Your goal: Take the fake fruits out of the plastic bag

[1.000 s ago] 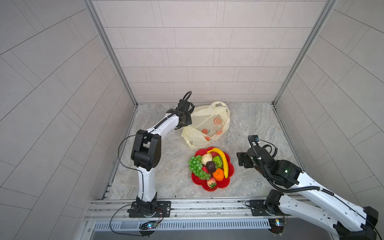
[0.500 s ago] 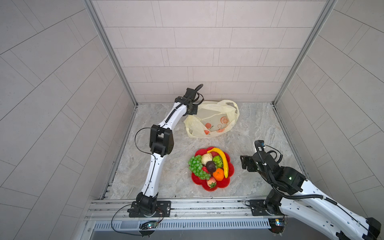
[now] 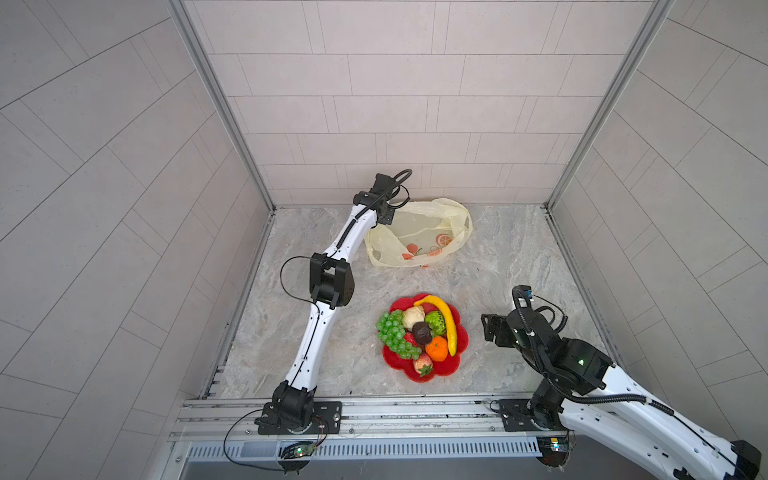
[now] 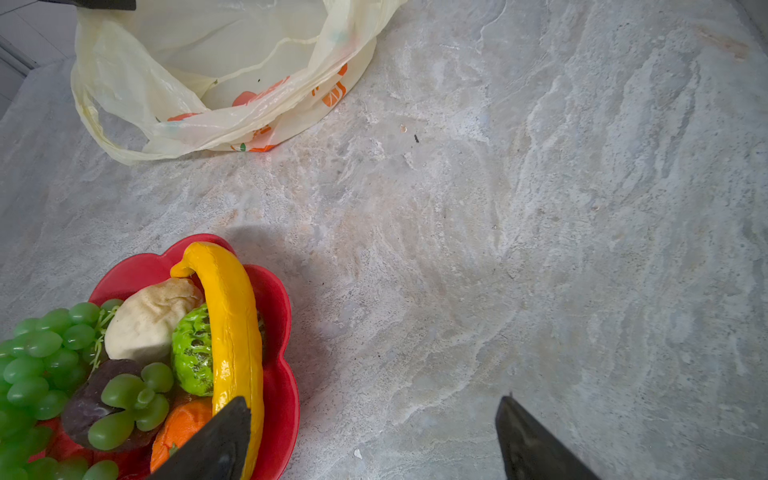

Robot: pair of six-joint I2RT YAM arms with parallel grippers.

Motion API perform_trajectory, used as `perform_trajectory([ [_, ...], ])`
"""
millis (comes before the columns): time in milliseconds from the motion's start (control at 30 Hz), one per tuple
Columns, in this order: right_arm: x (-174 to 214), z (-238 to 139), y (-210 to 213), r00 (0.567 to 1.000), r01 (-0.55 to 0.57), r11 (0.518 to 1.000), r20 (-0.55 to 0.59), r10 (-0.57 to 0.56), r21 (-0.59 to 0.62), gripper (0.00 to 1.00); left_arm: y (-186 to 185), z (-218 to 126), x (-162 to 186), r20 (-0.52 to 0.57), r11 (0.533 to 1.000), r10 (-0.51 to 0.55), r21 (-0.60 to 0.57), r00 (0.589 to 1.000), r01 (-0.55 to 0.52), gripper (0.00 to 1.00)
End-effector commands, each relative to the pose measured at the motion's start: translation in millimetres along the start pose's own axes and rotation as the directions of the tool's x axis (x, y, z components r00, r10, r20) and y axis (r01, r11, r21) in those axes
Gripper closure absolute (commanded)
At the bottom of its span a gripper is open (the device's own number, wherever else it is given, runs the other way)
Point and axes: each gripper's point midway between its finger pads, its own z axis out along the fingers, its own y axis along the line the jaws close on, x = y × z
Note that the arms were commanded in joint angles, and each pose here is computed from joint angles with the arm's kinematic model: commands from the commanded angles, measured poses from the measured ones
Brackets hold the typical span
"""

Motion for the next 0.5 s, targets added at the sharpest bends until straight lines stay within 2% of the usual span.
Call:
perform_trajectory([
  [0, -1, 0, -3, 0.999, -0.036, 0.999, 0.011, 0.036, 0.008, 0.09, -4, -25, -21, 0.063, 1.000, -0.013, 0.007, 0.998, 0.013, 0.40],
  [167, -6, -3, -6, 0.999, -0.025, 0.999, 0.025, 0.025, 0.027, 0.09, -7, -54, -30, 0.081, 0.999, -0.041, 0.020, 0.996, 0.040, 0.01],
  [367, -21, -7, -12, 0.996, -0.004, 0.997, 0.086, -0.002, 0.073, 0.06, 2, -115, -34, 0.074, 0.992, -0.119, 0.056, 0.990, 0.115, 0.00],
  [467, -33, -8, -15, 0.991, -0.011, 0.995, 0.135, -0.003, 0.098, 0.02, 19, -153, -33, 0.098, 0.980, -0.200, 0.026, 0.975, 0.198, 0.00],
])
